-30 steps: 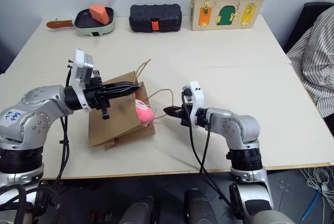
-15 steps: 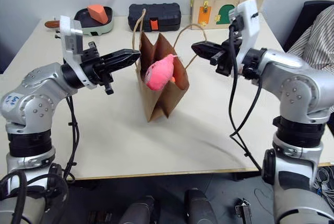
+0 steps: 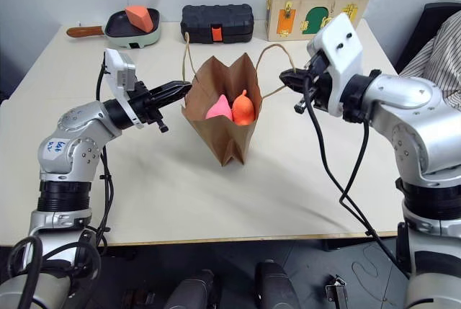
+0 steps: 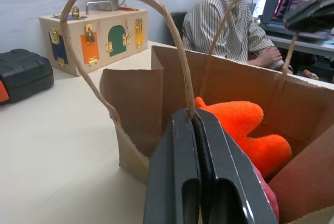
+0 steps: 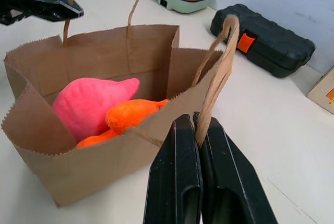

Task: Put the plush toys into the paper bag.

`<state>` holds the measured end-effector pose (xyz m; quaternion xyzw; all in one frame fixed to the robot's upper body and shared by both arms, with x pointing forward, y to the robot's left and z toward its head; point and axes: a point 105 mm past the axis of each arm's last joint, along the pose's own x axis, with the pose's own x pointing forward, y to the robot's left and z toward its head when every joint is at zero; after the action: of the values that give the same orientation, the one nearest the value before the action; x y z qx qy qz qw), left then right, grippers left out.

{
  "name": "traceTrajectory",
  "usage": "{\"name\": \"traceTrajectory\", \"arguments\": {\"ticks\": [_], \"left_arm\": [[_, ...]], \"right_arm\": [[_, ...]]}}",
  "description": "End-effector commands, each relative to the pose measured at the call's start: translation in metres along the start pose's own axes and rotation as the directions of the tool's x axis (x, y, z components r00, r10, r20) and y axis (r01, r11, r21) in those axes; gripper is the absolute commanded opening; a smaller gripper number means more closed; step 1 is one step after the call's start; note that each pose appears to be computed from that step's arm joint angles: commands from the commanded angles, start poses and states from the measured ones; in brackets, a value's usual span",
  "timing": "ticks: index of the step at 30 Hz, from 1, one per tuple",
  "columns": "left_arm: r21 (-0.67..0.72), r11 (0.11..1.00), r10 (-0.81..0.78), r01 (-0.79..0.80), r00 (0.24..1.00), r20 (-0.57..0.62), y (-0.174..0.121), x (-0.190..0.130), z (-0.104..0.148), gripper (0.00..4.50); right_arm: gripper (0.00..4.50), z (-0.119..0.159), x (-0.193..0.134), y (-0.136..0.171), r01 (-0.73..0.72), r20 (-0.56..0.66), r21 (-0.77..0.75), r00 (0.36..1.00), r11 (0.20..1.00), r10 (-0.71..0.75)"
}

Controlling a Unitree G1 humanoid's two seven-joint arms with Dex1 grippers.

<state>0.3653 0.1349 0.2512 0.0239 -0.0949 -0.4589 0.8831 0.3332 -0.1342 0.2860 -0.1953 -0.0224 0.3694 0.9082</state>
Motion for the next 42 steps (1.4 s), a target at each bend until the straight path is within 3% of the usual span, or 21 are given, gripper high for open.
{"name": "traceTrajectory", "arguments": {"ticks": [1, 6, 18, 21, 28, 32, 35, 36, 39, 42], "left_arm": [[0.017, 1.000, -0.017, 0.016, 0.998, 0.056, -0.001, 0.003, 0.017, 0.00], [0.027, 0.998, -0.055, 0.053, 0.997, 0.061, -0.005, 0.010, 0.021, 0.00], [0.015, 0.996, -0.085, 0.084, 0.995, 0.051, -0.014, 0.001, 0.025, 0.00], [0.001, 0.996, -0.091, 0.091, 0.995, 0.050, -0.016, 0.000, 0.026, 0.00], [0.003, 0.991, -0.134, 0.134, 0.989, 0.058, -0.026, -0.004, 0.037, 2.22], [-0.001, 0.988, -0.154, 0.154, 0.986, 0.063, -0.034, -0.021, 0.052, 3.50], [-0.007, 0.985, -0.170, 0.171, 0.985, 0.041, -0.046, -0.037, 0.056, 4.44], [-0.001, 0.988, -0.152, 0.152, 0.988, 0.023, -0.047, -0.043, 0.054, 4.48], [0.023, 0.996, -0.088, 0.089, 0.996, -0.011, -0.052, -0.055, 0.048, 4.50], [0.010, 1.000, -0.023, 0.023, 1.000, -0.020, -0.060, -0.062, 0.036, 4.50]], "right_arm": [[0.04, 0.015, 0.006, 0.014, -0.027, 0.099, 0.031, 0.995, 0.999, 0.024], [0.04, 0.027, 0.012, 0.020, -0.036, 0.196, 0.083, 0.980, 0.996, 0.019], [0.04, 0.015, 0.005, 0.023, -0.055, 0.153, 0.052, 0.987, 0.997, 0.047], [0.60, 0.015, 0.003, 0.025, -0.078, 0.159, 0.076, 0.985, 0.994, 0.065], [3.02, 0.023, -0.005, 0.025, -0.111, 0.209, 0.077, 0.973, 0.991, 0.093], [4.42, 0.030, -0.027, 0.027, -0.178, 0.243, 0.065, 0.957, 0.982, 0.157], [4.43, 0.026, -0.043, 0.024, -0.207, 0.241, 0.075, 0.953, 0.975, 0.184], [4.43, 0.021, -0.047, 0.022, -0.209, 0.232, 0.085, 0.955, 0.974, 0.185], [3.77, 0.005, -0.053, 0.020, -0.216, 0.207, 0.136, 0.961, 0.967, 0.186], [2.75, -0.025, -0.040, 0.021, -0.190, 0.136, 0.164, 0.976, 0.968, 0.168]]}}
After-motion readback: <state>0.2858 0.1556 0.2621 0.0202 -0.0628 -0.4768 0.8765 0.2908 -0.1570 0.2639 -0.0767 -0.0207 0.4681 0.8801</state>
